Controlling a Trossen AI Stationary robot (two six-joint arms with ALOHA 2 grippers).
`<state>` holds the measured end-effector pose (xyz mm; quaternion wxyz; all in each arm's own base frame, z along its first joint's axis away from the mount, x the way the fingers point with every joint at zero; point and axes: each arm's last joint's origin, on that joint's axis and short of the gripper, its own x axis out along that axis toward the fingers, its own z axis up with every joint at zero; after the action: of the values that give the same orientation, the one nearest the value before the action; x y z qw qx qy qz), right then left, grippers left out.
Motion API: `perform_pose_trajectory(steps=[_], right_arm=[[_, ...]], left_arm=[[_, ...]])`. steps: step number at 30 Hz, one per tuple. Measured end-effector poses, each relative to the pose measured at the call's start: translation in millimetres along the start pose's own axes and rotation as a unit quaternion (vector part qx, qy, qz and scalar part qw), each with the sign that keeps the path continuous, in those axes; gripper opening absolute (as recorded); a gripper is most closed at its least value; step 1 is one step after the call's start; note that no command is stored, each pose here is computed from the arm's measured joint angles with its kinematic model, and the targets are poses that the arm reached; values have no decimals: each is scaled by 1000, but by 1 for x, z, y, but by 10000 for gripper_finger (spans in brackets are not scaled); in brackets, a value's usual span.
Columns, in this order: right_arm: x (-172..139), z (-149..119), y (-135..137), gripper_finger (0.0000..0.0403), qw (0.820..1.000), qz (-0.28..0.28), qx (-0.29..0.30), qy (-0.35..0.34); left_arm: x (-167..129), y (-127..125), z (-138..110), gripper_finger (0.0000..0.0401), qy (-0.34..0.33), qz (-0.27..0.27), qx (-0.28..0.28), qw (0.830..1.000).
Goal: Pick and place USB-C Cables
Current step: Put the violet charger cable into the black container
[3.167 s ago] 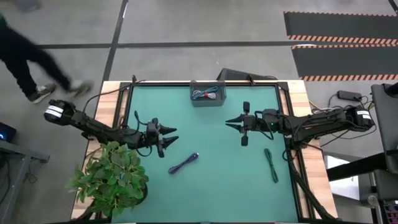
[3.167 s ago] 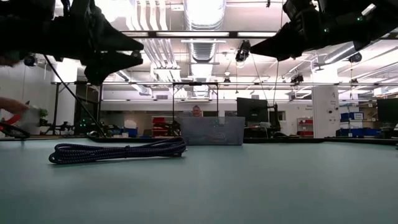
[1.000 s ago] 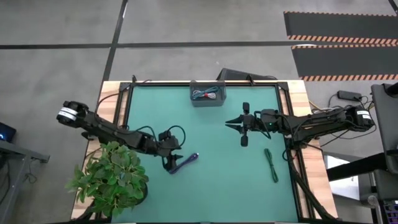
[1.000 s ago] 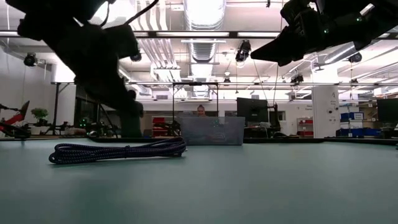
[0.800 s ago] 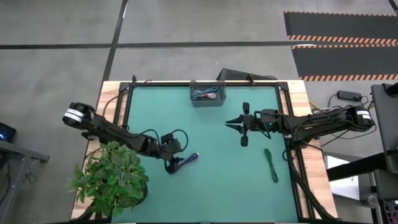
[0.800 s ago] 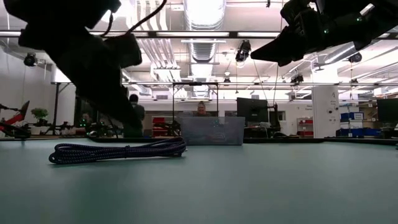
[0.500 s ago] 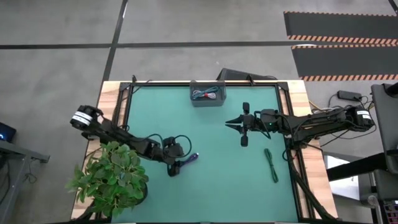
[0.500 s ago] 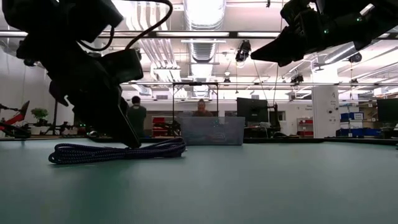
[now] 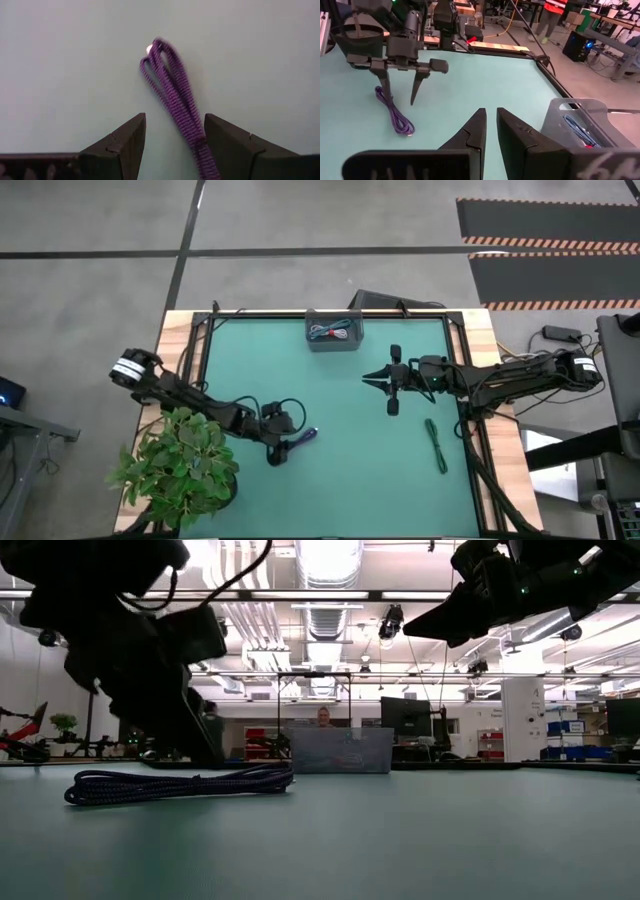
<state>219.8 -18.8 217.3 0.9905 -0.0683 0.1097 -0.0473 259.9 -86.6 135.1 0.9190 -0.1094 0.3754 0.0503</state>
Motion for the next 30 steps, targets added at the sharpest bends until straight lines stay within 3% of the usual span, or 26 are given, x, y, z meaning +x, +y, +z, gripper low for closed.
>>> perform_pose_trajectory(steps=[21, 25, 30], right_arm=[[0, 0, 0, 34, 1000, 0, 3, 0], [0, 0, 0, 34, 1000, 0, 3, 0], [0, 0, 0, 34, 1000, 0, 7, 0]], left_arm=[[16, -11, -14, 185, 7, -6, -10, 1000], [17, -10, -15, 157, 6, 6, -8, 1000], [17, -8, -16, 88, 6, 11, -9, 1000]])
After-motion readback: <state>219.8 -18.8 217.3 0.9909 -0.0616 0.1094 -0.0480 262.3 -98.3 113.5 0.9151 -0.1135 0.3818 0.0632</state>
